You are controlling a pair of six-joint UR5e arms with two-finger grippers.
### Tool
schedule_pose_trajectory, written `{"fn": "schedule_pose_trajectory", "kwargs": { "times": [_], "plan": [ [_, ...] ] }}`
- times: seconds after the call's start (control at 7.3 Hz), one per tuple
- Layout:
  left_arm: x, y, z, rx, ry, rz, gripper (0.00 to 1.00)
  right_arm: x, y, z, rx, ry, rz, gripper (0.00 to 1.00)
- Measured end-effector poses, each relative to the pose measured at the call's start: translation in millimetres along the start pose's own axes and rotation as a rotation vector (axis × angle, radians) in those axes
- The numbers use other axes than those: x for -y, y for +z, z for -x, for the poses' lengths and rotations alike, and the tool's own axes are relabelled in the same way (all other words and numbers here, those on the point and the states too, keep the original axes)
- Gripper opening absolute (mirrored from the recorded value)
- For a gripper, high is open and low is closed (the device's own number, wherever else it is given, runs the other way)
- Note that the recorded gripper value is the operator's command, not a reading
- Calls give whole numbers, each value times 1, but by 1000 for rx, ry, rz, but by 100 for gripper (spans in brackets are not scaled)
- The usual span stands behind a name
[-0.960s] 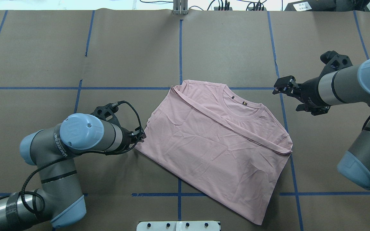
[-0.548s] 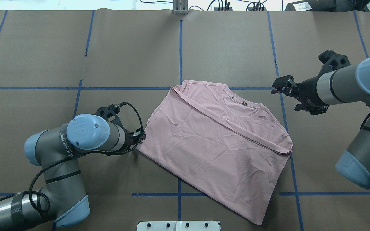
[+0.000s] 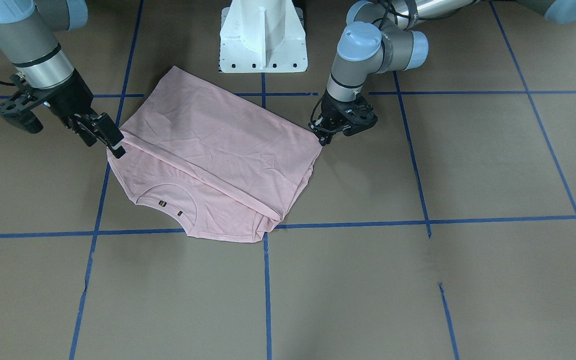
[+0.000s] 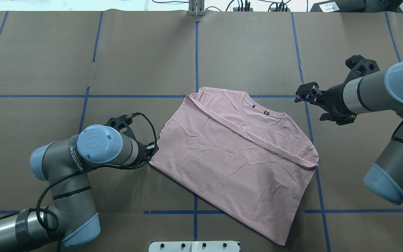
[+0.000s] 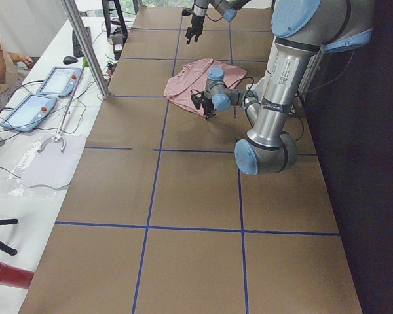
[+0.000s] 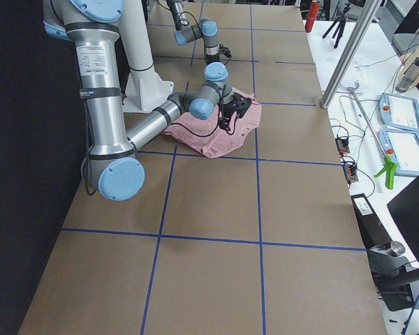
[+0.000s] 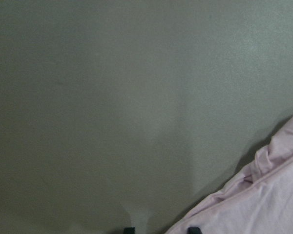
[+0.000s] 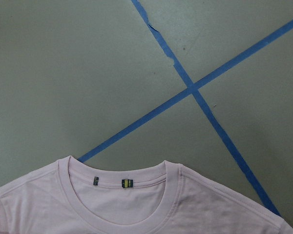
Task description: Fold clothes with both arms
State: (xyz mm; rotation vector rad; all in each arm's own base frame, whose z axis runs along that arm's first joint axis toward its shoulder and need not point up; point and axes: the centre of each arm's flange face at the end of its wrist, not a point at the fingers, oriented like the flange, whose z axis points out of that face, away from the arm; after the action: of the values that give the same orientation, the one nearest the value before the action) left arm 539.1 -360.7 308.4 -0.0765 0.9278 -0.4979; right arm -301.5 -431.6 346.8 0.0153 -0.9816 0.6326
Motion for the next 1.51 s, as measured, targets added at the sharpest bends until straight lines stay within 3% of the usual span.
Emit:
{"fn": "schedule_pose_trajectory", "kwargs": {
  "times": [0.41,0.82,1.37,1.51],
  "plan": [
    [22,-25,-10,2,63,-36,0,-1,1,0,-1,0,1,100],
    [116,-37,-8,43,226,-206,0,-3,2,5,6,-6,4,100],
    [281,10,-91,-27,253,-378,0,-6,0,9,18,-1,8,100],
    [313,19,-92,-39,270,-407,60,-12,2,13,23,-9,16,100]
  ]
}}
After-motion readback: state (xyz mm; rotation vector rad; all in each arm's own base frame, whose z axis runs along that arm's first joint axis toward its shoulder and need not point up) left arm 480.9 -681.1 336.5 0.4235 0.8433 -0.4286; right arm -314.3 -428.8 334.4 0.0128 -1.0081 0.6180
